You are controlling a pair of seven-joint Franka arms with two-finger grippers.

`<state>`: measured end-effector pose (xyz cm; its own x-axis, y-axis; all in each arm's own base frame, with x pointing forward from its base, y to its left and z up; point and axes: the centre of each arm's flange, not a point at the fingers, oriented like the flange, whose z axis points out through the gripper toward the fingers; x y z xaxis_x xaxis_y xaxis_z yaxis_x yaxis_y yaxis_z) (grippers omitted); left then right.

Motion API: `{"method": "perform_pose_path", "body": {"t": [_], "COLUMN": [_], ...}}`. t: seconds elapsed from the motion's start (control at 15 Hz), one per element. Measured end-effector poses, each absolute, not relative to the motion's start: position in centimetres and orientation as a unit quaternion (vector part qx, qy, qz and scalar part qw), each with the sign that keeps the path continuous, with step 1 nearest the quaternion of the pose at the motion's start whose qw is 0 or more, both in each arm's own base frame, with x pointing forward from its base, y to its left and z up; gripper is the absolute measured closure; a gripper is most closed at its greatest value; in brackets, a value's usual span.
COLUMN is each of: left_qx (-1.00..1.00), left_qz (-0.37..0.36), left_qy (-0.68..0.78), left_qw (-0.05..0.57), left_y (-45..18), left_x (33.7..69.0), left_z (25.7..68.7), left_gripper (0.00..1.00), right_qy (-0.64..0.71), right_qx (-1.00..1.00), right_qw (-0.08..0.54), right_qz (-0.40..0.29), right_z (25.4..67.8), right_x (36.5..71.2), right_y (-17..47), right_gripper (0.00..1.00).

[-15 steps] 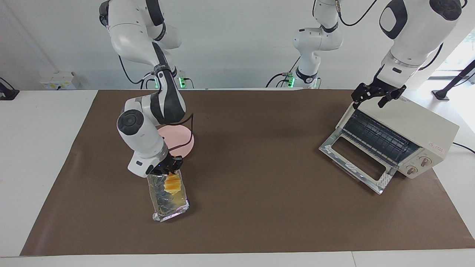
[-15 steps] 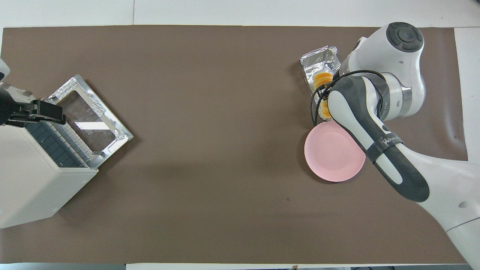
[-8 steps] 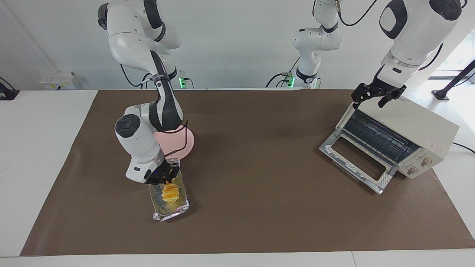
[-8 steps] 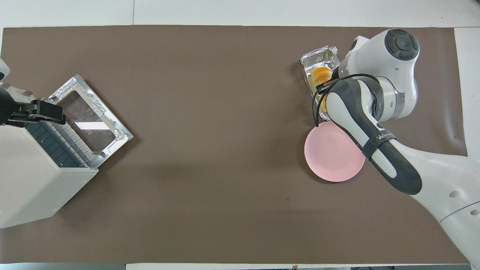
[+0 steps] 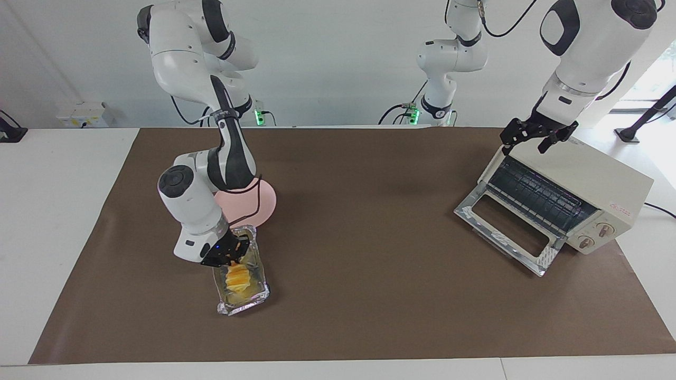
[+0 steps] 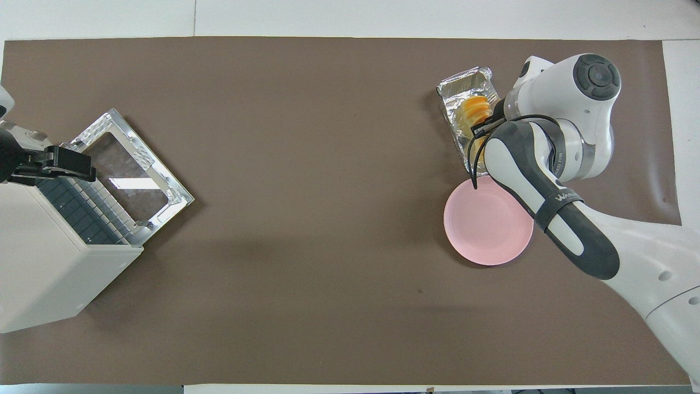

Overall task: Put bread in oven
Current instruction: 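Lower the bread into the foil tray and open the right gripper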

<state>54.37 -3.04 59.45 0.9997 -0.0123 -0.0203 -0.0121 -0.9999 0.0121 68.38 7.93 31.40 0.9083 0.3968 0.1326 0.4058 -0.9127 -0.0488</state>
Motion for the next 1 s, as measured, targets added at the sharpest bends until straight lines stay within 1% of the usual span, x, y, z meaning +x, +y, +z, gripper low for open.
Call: {"method": "perform_pose_path", "body": {"t": [0.13,0.2,0.47,0.73,0.87,0.93,1.0], "left_qx": [1.0,1.0,1.0,1.0,1.0,1.0,1.0], "left_qz": [-0.01,-0.01,-0.01,-0.01,-0.01,-0.01,-0.01], "left_qy": [-0.006,-0.006,-0.006,-0.006,-0.006,-0.006,-0.006], "left_qw": [0.006,0.006,0.006,0.006,0.006,0.006,0.006], "left_y": [-3.0,-3.0,-3.0,-3.0,-3.0,-3.0,-3.0], "left_x": [54.4,54.4,54.4,54.4,54.4,54.4,54.4], "left_z": [59.4,59.4,59.4,59.4,59.4,59.4,59.4], "left_gripper": [0.0,0.0,0.0,0.0,0.0,0.0,0.0], "right_qy": [-0.199,-0.193,-0.189,-0.197,-0.217,-0.23,-0.248], "right_qx": [-0.978,-0.979,-0.981,-0.98,-0.975,-0.971,-0.966], "right_qw": [0.039,0.041,0.041,0.019,0.01,0.004,0.001], "right_qz": [-0.052,-0.045,-0.024,-0.027,-0.048,-0.058,-0.065], "right_z": [31.7,32.1,33.8,34.4,34.6,34.6,34.4], "right_x": [68.4,68.4,68.7,69.3,69.8,70.1,70.3], "right_y": [8.3,8.6,8.9,7.0,6.3,5.7,4.9], "right_gripper": [0.52,0.4,0.01,0.0,0.02,0.05,0.05]}}
